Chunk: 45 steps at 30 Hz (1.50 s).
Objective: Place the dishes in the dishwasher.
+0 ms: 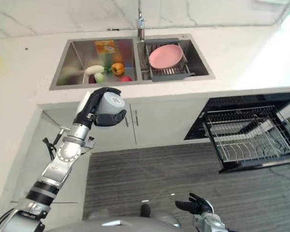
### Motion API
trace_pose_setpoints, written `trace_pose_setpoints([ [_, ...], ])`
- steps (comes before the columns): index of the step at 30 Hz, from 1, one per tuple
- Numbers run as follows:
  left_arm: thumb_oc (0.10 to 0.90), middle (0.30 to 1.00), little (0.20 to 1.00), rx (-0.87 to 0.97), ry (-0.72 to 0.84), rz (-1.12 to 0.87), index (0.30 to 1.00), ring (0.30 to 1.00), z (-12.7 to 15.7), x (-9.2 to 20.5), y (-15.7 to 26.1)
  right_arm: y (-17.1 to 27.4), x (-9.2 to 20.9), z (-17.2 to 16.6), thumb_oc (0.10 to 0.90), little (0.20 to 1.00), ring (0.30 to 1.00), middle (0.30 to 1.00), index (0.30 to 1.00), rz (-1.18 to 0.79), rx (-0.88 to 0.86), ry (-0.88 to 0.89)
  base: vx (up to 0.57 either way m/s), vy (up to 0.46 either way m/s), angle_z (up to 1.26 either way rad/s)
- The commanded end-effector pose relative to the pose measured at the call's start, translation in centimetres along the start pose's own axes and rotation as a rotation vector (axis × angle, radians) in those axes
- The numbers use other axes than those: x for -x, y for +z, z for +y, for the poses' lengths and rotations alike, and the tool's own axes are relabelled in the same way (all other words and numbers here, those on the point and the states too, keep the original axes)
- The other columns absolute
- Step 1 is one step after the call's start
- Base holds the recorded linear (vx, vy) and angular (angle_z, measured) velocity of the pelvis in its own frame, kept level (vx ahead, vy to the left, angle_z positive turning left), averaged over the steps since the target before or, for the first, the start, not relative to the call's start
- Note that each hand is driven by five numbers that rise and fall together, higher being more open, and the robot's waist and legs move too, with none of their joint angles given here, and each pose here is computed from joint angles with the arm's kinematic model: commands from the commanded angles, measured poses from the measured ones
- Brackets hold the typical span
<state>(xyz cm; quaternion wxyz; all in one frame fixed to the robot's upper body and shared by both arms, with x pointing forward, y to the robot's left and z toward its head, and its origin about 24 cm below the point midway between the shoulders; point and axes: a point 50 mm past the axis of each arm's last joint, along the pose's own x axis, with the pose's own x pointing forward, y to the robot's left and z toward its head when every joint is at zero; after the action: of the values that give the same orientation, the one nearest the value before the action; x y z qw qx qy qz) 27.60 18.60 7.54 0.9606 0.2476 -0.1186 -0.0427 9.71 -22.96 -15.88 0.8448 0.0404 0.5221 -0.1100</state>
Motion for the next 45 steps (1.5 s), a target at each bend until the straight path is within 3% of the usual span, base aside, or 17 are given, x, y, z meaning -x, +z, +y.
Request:
trace_pose_setpoints([
  [1, 0.400, 0.300, 0.300, 0.033, 0.052, -0.311, 0.300, 0.300, 0.6, -2.6, 6.0, -1.0, 1.0, -3.6, 0.800, 0.900, 0.900, 0.900, 0.900, -0.003, 0.045, -0.068, 0.09, -0.038, -0.09],
  [10, 0.400, 0.300, 0.300, -0.067, 0.051, -0.425, 0.300, 0.300, 0.8, -3.8, 8.4, -3.4, 1.4, -3.0, 0.800, 0.900, 0.900, 0.900, 0.900, 0.056, 0.027, -0.059, 0.02, 0.032, 0.14],
  [19, 0.400, 0.300, 0.300, -0.078, 0.043, -0.544, 0.300, 0.300, 1.1, -4.9, 11.3, -1.9, 0.8, -1.4, 0.800, 0.900, 0.900, 0.900, 0.900, 0.023, 0.106, -0.021, -0.07, -0.038, -0.77],
  [27, 0.400, 0.300, 0.300, -0.077, 0.055, -0.550, 0.300, 0.300, 1.8, -5.1, 11.5, -3.2, 1.1, -2.4, 0.800, 0.900, 0.900, 0.900, 0.900, 0.074, 0.056, -0.064, -0.11, -0.279, -0.36],
  [33, 0.400, 0.300, 0.300, -0.093, 0.093, -0.531, 0.300, 0.300, 2.3, -5.2, 11.0, -3.4, 1.0, -0.8, 0.800, 0.900, 0.900, 0.900, 0.900, 0.091, 0.263, 0.006, -0.11, -0.436, -0.23],
  [34, 0.400, 0.300, 0.300, -0.109, 0.109, -0.505, 0.300, 0.300, 2.5, -5.1, 10.3, -0.5, 0.8, 1.6, 0.800, 0.900, 0.900, 0.900, 0.900, -0.074, 0.383, 0.112, -0.19, -0.470, -0.11],
  [37, 0.400, 0.300, 0.300, -0.112, 0.188, -0.473, 0.300, 0.300, 3.2, -4.8, 9.5, 4.2, 2.8, 2.3, 0.800, 0.900, 0.900, 0.900, 0.900, -0.361, 0.480, 0.194, -0.17, -0.427, -0.20],
  [42, 0.400, 0.300, 0.300, -0.065, 0.241, -0.465, 0.300, 0.300, 3.6, -4.0, 9.0, 12.0, 7.0, -0.1, 0.800, 0.900, 0.900, 0.900, 0.900, -0.748, 0.466, 0.079, -0.11, -0.184, -0.28],
  [45, 0.400, 0.300, 0.300, -0.085, 0.240, -0.458, 0.300, 0.300, 3.7, -3.8, 8.8, 14.3, 9.1, -0.8, 0.800, 0.900, 0.900, 0.900, 0.900, -0.888, 0.422, 0.047, -0.01, 0.013, -0.18],
])
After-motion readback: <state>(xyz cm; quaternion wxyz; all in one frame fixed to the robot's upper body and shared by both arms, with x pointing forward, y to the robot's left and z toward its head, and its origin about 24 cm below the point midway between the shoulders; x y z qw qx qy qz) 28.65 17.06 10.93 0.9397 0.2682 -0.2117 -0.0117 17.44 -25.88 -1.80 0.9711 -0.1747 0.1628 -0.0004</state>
